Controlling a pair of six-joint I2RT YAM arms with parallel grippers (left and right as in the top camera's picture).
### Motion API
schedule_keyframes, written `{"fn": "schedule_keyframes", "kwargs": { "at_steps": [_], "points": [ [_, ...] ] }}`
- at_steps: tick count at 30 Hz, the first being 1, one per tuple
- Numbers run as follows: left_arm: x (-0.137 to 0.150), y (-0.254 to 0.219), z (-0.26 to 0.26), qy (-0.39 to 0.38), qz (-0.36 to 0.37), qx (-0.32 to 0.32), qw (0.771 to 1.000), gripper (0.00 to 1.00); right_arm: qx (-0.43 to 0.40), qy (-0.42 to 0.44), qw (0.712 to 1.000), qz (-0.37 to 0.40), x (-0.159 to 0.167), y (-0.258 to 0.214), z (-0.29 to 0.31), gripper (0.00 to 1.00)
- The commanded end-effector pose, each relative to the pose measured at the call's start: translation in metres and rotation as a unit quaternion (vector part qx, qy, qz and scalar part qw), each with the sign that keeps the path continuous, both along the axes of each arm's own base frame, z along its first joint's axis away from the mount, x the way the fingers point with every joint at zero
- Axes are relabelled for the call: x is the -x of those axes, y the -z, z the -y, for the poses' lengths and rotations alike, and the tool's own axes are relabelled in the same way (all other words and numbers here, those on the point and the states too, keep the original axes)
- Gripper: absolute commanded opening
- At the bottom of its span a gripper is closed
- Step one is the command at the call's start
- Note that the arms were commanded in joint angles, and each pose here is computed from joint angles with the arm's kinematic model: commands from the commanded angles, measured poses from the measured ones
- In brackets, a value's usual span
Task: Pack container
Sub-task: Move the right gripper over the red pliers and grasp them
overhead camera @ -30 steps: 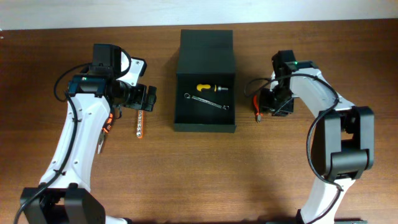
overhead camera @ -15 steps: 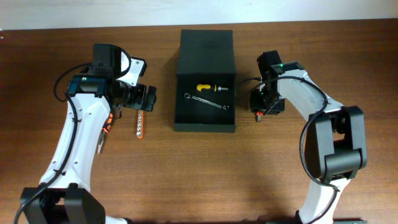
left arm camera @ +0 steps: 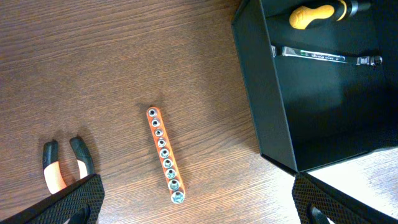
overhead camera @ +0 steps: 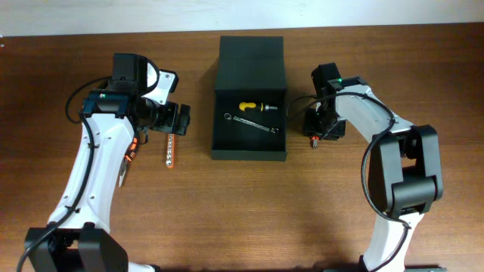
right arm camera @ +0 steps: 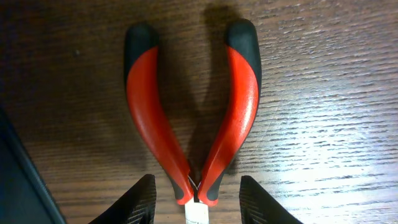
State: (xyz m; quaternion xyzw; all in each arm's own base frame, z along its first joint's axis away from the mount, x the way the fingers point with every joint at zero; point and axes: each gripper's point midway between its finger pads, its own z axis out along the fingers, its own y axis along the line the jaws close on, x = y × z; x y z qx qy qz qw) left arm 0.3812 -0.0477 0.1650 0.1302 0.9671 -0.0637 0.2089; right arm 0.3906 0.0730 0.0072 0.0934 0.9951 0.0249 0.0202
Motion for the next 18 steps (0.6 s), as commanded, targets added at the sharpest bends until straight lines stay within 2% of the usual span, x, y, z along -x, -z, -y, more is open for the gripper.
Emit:
{"fn": "schedule_keyframes", "kwargs": {
  "at_steps": [1, 15, 18],
  "points": [
    [-0.004, -0.004, 0.002, 0.009, 0.007, -0.001, 1.0, 0.99, 0.011, 0.009, 1.0, -0.004, 0.001, 0.007, 0.002, 0.43],
    [-0.004, -0.004, 0.002, 0.009, 0.007, -0.001, 1.0, 0.99, 0.015, 0.019, 0.999, -0.03, 0.005, 0.033, 0.001, 0.42],
    [-0.004, -0.004, 0.001, 0.009, 0.007, -0.001, 1.0, 0.99, 0.014, 0.019, 0.999, -0.028, 0.004, 0.033, 0.001, 0.33]
  ]
}}
